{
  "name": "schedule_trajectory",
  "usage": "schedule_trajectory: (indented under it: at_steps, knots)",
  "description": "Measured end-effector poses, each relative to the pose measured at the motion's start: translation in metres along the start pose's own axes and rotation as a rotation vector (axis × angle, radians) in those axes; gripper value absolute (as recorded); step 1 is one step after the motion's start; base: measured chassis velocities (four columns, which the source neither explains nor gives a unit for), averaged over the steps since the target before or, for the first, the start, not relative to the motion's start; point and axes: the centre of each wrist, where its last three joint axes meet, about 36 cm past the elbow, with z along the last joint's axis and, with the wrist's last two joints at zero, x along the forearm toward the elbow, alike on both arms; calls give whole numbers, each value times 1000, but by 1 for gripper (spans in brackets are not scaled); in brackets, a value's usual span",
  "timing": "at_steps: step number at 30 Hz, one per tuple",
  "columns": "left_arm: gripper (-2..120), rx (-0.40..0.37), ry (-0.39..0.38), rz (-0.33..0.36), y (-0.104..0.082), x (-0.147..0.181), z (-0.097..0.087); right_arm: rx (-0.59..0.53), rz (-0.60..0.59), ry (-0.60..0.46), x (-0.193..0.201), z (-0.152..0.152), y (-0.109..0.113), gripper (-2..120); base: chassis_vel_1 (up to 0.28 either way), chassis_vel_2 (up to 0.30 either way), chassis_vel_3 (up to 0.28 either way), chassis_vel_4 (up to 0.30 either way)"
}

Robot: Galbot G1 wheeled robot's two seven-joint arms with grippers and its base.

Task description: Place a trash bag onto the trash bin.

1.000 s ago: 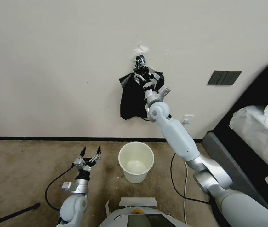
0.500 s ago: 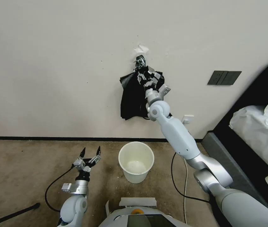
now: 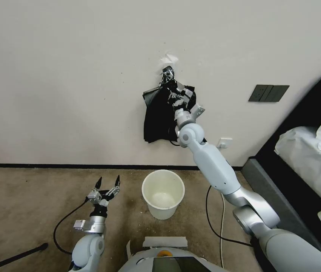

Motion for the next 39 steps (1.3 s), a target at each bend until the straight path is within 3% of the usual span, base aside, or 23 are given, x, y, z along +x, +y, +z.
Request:
schedule_trajectory:
  at_steps: [10,24,32,39]
  knots:
    - [100,2,0,-4,0,0,1,168,143,222,8,-10,11,0,0,0,0,0]
    - [100,-6,-3,0,2,-1,0,242,133,345,50,-21,35,0,0,0,0,0]
    - [100,-31,-14,27,7,-8,-9,272,130,420,77,-12,40,0,0,0,0,0]
    - [100,-37,-69,106,9,-32,-32,292,120,471,107,4,40,0,0,0,0,0]
